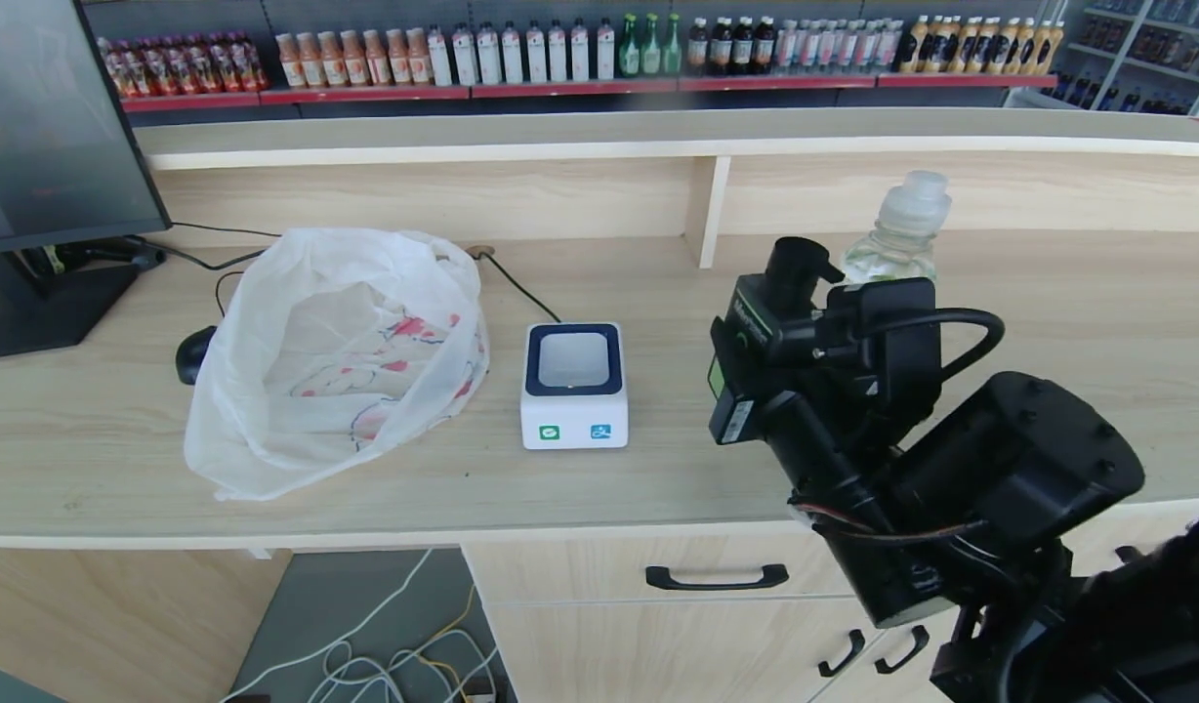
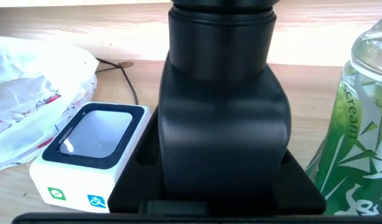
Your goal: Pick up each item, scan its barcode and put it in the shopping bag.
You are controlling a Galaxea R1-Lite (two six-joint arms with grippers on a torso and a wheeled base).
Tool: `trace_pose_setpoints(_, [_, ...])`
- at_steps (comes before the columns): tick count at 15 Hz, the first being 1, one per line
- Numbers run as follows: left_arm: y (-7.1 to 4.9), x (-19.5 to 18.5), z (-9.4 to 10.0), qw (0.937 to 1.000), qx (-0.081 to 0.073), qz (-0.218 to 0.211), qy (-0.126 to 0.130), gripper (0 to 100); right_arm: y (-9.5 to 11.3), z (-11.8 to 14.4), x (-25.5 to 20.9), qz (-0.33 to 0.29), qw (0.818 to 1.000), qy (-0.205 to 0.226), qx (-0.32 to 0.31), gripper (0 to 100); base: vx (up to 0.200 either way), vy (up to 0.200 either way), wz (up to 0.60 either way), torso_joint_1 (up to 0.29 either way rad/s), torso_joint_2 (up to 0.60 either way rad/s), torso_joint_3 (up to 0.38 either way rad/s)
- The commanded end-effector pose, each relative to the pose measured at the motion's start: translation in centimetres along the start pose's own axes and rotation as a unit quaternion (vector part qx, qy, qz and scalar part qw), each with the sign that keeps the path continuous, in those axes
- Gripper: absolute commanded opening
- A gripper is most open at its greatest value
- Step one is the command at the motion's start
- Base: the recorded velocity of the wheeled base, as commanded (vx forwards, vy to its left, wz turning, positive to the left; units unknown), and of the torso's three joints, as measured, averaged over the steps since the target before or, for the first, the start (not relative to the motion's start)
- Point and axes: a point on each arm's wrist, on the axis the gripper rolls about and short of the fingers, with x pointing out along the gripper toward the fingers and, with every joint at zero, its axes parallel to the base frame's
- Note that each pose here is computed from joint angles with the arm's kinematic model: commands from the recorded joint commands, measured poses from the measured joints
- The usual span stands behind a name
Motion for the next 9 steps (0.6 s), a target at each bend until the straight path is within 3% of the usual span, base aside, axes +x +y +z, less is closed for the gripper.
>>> trace_pose_setpoints(1, [0.0, 0.0, 0.0, 1.0000, 0.000, 0.000, 0.000, 100, -1.8, 2.9, -4.1, 0.021, 1.000, -0.009, 0.011, 0, 0.000, 0.000, 0.00, 0.000, 0.00, 0.000])
trace_pose_setpoints(4, [0.0, 0.0, 0.0, 1.0000, 0.000, 0.000, 0.000, 100, -3.2, 3.0, -6.6, 0.056, 0.998, 0.001, 0.002, 0, 0.000, 0.000, 0.00, 0.000, 0.00, 0.000])
trace_pose_setpoints(9, [0.0, 0.0, 0.0, 1.0000, 0.000, 0.000, 0.000, 100, -3.3, 3.3, -8.1, 0.087, 0.996, 0.003, 0.013, 0, 0.000, 0.000, 0.00, 0.000, 0.00, 0.000])
